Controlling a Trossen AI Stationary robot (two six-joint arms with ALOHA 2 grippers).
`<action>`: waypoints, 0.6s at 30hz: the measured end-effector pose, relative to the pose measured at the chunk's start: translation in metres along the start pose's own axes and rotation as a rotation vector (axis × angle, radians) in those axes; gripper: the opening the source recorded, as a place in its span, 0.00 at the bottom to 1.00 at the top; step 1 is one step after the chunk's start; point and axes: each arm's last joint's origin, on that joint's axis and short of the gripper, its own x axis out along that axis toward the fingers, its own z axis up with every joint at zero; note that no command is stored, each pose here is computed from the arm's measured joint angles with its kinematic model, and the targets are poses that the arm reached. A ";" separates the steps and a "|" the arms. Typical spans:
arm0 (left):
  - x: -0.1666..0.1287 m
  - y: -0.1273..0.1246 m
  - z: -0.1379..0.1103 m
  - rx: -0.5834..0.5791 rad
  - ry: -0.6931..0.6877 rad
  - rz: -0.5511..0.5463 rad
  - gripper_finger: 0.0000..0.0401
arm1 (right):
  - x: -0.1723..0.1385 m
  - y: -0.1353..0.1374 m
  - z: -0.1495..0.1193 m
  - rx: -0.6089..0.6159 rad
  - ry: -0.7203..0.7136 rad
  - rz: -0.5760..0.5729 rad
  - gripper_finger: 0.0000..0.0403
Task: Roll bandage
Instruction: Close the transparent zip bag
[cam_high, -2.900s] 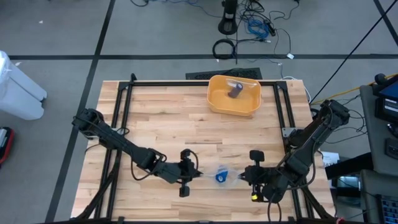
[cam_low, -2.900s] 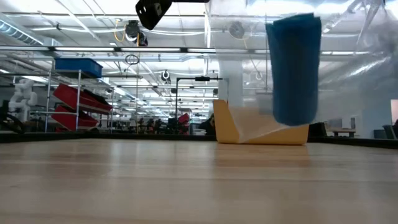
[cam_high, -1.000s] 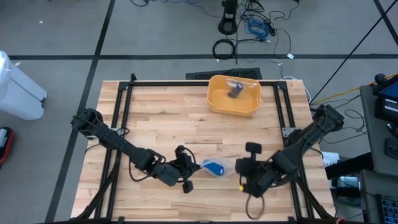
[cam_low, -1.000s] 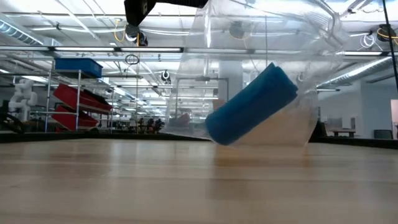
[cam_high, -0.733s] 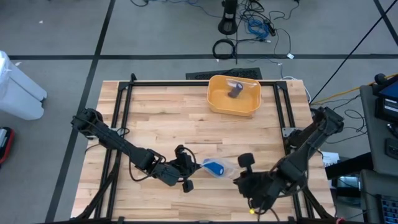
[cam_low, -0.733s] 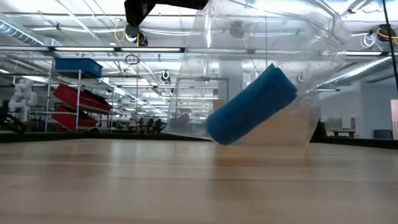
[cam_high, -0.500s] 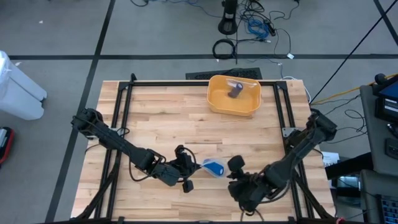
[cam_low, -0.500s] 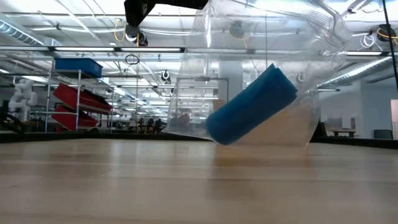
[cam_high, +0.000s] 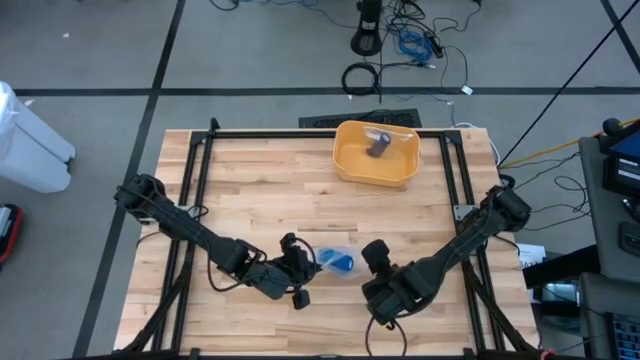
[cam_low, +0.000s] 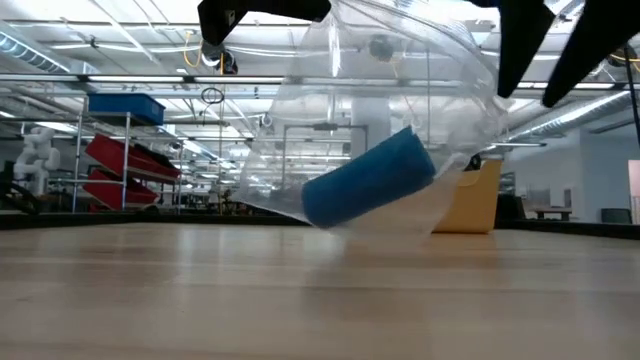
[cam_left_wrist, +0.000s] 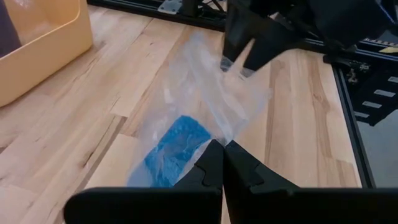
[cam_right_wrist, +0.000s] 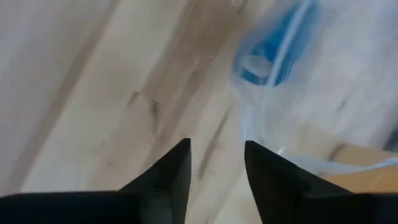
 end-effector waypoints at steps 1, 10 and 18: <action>0.000 0.000 0.000 0.000 0.000 0.000 0.00 | -0.001 -0.001 0.000 0.004 0.001 -0.013 0.32; 0.000 0.000 -0.001 0.047 0.008 0.002 0.00 | -0.038 -0.003 0.014 0.006 -0.111 -0.044 0.33; 0.000 0.000 -0.001 0.047 0.008 -0.010 0.00 | -0.040 -0.012 0.018 -0.005 -0.125 -0.058 0.48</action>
